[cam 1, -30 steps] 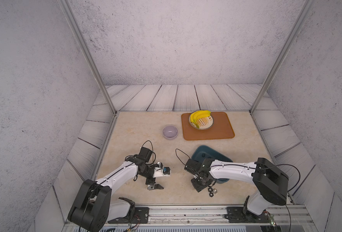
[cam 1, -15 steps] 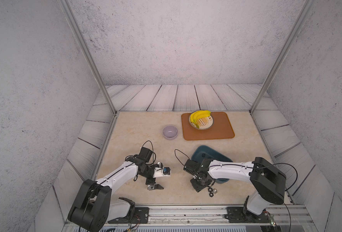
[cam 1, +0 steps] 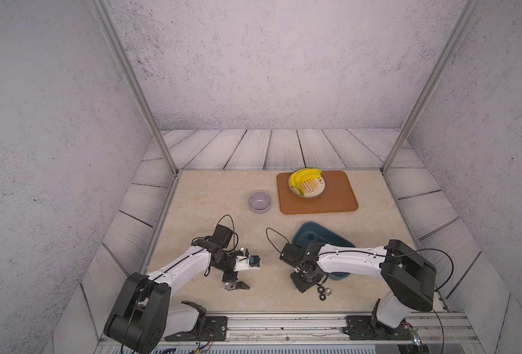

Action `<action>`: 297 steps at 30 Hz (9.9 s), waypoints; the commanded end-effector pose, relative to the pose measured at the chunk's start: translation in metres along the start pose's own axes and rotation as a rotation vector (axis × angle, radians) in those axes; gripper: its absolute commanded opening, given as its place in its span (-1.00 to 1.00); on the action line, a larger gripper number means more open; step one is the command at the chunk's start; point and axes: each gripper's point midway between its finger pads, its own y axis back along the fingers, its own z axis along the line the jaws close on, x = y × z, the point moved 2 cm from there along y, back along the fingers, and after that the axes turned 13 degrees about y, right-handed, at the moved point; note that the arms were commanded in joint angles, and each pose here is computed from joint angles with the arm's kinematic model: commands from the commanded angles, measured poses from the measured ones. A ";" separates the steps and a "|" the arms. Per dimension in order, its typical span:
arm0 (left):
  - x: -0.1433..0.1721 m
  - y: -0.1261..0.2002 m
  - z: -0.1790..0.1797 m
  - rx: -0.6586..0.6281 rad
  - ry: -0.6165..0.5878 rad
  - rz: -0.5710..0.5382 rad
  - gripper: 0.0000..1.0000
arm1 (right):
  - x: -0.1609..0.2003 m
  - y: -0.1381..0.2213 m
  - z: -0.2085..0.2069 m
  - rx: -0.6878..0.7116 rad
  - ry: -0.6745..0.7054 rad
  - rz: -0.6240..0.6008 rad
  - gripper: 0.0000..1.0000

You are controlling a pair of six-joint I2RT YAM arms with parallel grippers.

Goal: Put the nuts on the desktop into the storage box
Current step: Pick up the nut from the center of the board, then place the nut in the storage box, then pick up the nut from the center of the board, then place the nut in the storage box.

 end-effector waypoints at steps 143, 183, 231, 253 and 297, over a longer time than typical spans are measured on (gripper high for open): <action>-0.163 0.000 -0.005 0.335 -0.030 -0.116 0.97 | 0.067 0.113 -0.077 -0.140 -0.386 -0.205 0.02; -0.111 0.011 -0.014 0.265 0.028 -0.020 0.97 | 0.069 0.006 -0.025 -0.100 -0.247 -0.062 0.28; -0.111 0.011 -0.012 0.261 0.030 -0.017 0.97 | 0.058 0.017 -0.006 -0.013 -0.099 -0.056 -0.47; -0.174 0.074 -0.007 0.248 -0.057 -0.172 0.97 | 0.005 0.138 -0.015 0.029 -0.110 -0.270 -0.49; -0.200 0.064 0.056 0.126 0.129 -0.357 0.97 | 0.021 0.108 -0.101 0.042 -0.306 -0.171 -0.59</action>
